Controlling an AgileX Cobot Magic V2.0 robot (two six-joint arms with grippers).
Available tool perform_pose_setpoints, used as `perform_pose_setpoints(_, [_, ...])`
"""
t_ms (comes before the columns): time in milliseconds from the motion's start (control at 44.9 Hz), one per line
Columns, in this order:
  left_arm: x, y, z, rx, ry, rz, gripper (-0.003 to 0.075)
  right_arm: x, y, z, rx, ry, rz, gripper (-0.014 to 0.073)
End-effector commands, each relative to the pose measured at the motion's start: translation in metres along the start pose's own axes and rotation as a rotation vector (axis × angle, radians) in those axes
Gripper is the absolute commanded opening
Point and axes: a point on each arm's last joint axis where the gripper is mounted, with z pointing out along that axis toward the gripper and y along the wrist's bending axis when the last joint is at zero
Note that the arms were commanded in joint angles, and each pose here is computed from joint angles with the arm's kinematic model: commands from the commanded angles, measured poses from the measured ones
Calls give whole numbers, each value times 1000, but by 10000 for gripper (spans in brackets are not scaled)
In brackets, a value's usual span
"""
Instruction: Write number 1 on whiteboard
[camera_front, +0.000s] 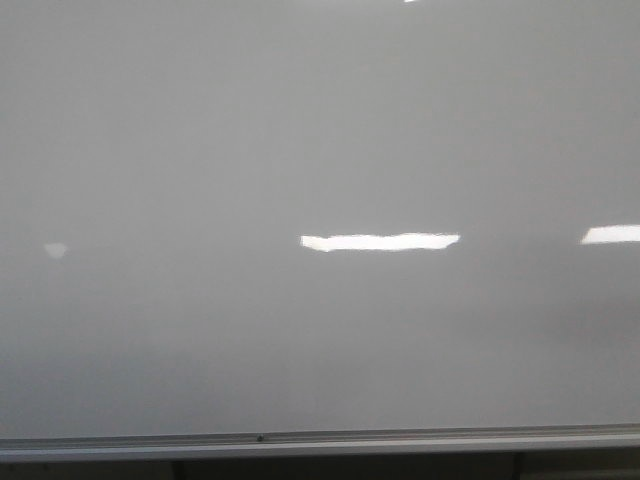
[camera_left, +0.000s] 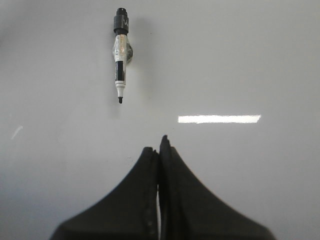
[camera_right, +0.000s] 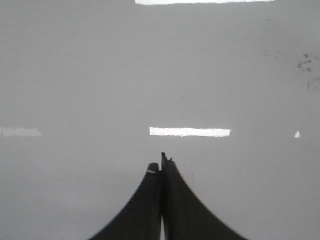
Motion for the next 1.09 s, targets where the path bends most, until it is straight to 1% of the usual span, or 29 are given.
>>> perform_pose_setpoints(0, [0, 0, -1, -2, -73, -7, -19, -7, 0, -1, -4, -82, -5, -58])
perform_pose_setpoints(824, [0, 0, -1, -2, -76, -9, -19, -7, 0, -1, -4, -82, -5, -58])
perform_pose_setpoints(935, [-3, 0, -1, -3, -102, -9, -19, -7, 0, -1, -4, -82, -5, -58])
perform_pose_setpoints(1069, [-10, 1, -2, -5, -179, -20, -19, -11, 0, -1, -5, -116, -5, -58])
